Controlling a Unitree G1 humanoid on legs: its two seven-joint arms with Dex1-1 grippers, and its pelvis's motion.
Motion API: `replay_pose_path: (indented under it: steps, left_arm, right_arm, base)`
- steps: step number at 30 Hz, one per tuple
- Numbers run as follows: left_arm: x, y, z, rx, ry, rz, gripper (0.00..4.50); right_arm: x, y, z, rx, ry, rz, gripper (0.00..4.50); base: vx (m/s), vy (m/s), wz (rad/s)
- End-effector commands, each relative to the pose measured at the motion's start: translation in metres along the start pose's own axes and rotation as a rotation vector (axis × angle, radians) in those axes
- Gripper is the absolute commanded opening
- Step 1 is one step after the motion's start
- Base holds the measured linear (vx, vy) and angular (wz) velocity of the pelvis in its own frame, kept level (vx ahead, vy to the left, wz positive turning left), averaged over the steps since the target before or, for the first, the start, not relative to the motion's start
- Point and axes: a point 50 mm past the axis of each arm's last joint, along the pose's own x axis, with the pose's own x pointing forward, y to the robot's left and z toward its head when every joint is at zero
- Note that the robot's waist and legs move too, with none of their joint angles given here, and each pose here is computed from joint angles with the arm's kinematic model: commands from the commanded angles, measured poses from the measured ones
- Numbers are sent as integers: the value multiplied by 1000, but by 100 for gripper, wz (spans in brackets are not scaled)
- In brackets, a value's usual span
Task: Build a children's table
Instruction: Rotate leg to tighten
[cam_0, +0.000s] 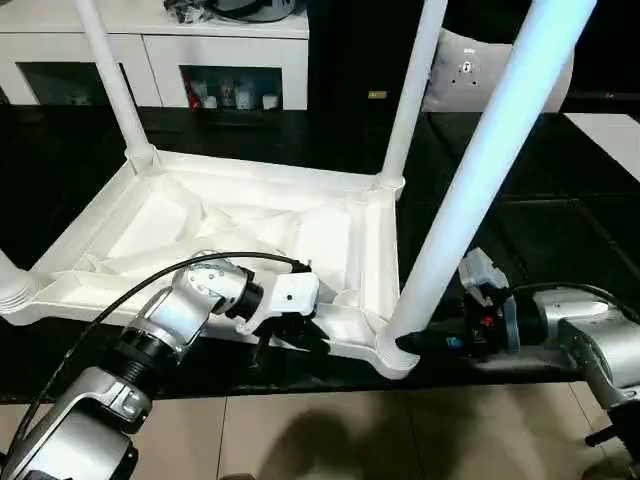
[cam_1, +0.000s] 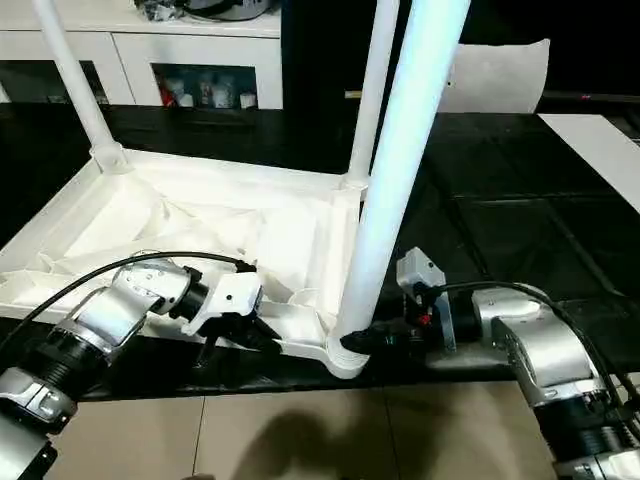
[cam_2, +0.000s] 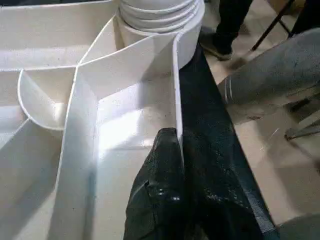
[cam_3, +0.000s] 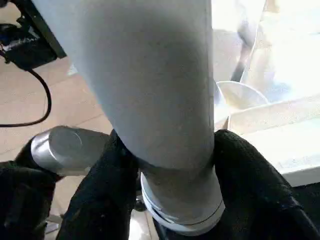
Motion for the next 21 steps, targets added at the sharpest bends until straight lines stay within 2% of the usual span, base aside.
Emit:
replay_pose_path:
  steps: [1,4,6,7,8,15,17,19,21]
  left_arm:
    - [8,-2,4,-40,-20,0,0]
    - [9,-1,6,-69,-40,31,0]
    - [15,5,11,-126,-76,128,0]
    - [16,6,12,-133,-79,139,0]
    - [21,10,16,-167,-97,207,0]
    - [38,29,32,-303,-146,469,0]
    - [43,32,37,-316,-148,514,0]
    - [47,31,39,-300,-137,515,0]
    - [47,31,40,-275,-129,510,0]
  right_arm:
    - [15,13,7,38,-98,105,199]
    - [19,10,8,57,-122,47,199]
    - [30,-4,10,69,-135,-165,199]
    - [32,-6,11,74,-137,-189,199]
    - [38,-16,12,93,-137,-325,199]
    - [54,-35,15,187,-153,-660,196]
    - [59,-36,17,150,-157,-696,196]
    - [64,-32,19,132,-205,-641,250]
    - [64,-28,21,124,-244,-595,273]
  base:
    - [0,0,0]
    - [0,0,0]
    - [0,0,0]
    - [0,0,0]
    - [0,0,0]
    - [0,0,0]
    - [0,0,0]
    - [0,0,0]
    - [0,0,0]
